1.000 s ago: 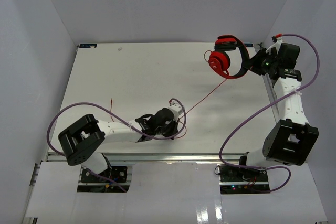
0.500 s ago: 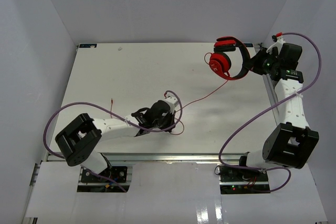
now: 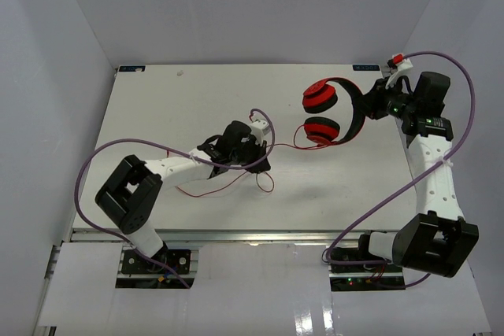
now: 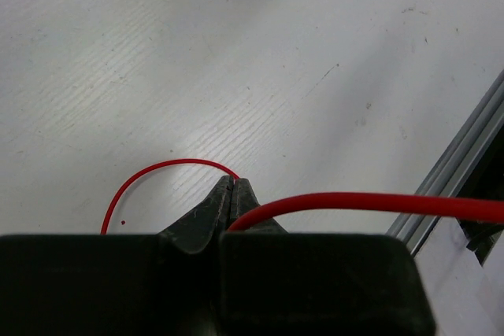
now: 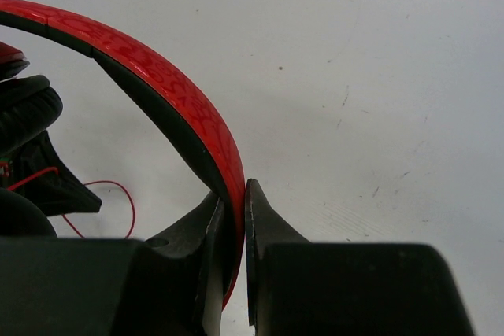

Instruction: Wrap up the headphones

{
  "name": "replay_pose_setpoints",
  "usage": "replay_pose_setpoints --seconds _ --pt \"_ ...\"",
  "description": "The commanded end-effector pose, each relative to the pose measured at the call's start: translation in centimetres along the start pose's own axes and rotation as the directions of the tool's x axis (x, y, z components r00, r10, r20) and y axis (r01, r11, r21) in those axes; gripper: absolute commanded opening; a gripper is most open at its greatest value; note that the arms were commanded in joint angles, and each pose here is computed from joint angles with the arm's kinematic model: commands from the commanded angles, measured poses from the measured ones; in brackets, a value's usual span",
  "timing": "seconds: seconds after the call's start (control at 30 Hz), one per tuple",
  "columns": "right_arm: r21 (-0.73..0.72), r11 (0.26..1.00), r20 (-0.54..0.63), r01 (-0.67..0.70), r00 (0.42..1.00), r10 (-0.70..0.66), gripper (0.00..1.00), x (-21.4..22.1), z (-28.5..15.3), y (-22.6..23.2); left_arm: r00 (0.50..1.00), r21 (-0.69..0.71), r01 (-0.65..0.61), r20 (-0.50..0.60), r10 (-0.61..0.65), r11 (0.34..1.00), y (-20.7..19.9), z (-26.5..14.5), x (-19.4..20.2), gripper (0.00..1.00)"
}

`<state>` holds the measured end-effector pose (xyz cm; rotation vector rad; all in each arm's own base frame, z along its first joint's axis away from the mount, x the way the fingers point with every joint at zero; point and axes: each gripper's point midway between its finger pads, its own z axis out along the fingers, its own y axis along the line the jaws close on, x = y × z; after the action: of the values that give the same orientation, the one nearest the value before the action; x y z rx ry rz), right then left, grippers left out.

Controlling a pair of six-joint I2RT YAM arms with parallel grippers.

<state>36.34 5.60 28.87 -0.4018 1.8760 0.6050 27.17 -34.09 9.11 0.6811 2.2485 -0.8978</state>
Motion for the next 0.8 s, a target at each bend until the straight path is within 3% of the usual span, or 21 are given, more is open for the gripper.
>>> replay_pose_setpoints --seconds 0.0,0.3,0.77 --pt "-0.075 0.992 0.04 0.105 0.994 -0.103 0.08 -0.9 -0.6 2.3 0.998 0.145 -0.057 -0.016 0.06 0.988 -2.0 -0.6 -1.2 0.0" --pt "-0.057 0.988 0.07 0.146 0.987 -0.142 0.08 -2.4 -1.1 2.7 0.992 0.051 -0.055 -0.115 0.06 0.997 1.6 0.1 0.7 0.0" --pt "0.001 0.989 0.073 0.147 0.986 -0.147 0.08 -3.0 -1.2 1.7 0.993 -0.149 0.043 -0.098 -0.058 0.988 10.1 -1.4 0.4 0.0"
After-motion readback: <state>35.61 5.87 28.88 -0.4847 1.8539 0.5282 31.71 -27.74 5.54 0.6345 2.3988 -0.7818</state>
